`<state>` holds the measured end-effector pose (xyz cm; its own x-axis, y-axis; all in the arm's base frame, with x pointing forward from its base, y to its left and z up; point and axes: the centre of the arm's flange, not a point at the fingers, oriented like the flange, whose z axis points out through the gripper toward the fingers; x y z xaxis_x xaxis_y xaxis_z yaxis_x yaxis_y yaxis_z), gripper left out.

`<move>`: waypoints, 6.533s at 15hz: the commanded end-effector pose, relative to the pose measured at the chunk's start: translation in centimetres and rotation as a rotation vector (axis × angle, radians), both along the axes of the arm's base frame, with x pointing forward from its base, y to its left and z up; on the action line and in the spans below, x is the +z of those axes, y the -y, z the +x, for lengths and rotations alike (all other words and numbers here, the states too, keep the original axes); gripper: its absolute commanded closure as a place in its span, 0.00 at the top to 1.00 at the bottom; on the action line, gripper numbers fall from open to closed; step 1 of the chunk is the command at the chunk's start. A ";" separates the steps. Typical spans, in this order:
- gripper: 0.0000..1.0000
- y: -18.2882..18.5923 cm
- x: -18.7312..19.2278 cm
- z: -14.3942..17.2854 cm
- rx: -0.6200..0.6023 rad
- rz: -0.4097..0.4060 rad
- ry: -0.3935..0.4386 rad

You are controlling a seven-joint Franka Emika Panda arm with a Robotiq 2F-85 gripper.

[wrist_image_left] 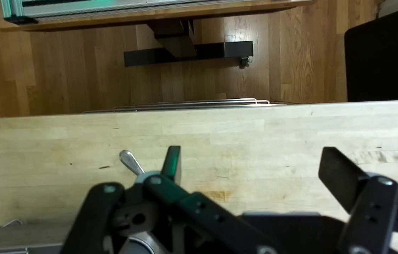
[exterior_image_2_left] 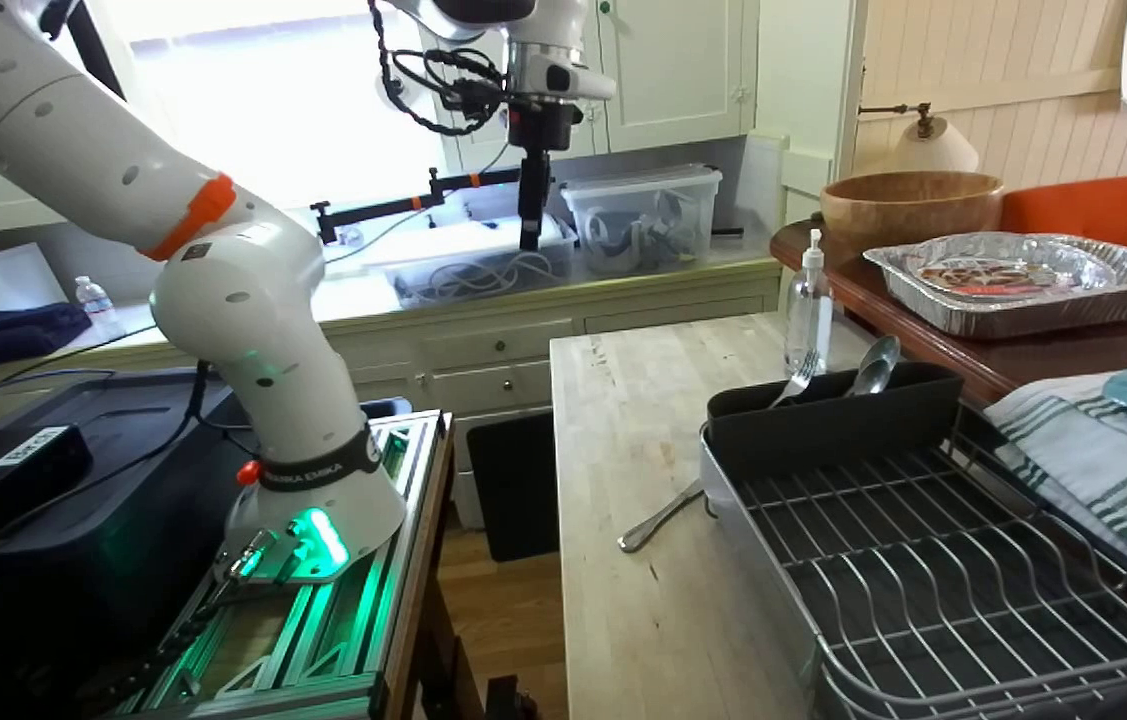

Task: Put the silver knife on the dishrack.

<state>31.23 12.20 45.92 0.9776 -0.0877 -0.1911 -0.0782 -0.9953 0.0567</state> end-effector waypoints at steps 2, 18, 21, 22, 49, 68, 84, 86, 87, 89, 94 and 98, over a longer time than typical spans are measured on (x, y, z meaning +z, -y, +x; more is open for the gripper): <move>1.00 4.2 -3.7 -3.3 0.018 0.010 0.101; 1.00 8.8 -2.8 1.1 0.186 -0.016 0.268; 1.00 8.8 -2.8 1.2 0.180 -0.020 0.264; 1.00 9.4 -3.4 1.8 0.155 -0.014 0.249; 1.00 15.3 -20.4 6.4 0.310 0.075 0.129; 1.00 15.4 -23.9 7.9 0.366 0.004 0.206; 1.00 13.1 -30.3 8.8 0.495 0.054 0.244; 1.00 12.9 -31.0 9.0 0.502 0.050 0.248; 1.00 12.9 -31.2 9.0 0.504 0.051 0.251; 1.00 12.9 -31.6 9.2 0.506 0.059 0.253; 1.00 12.8 -32.7 9.6 0.526 0.106 0.252; 1.00 12.5 -33.4 9.7 0.551 0.127 0.239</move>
<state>40.27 0.02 13.47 0.9031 0.4268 0.0463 0.4275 -0.9040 -0.0049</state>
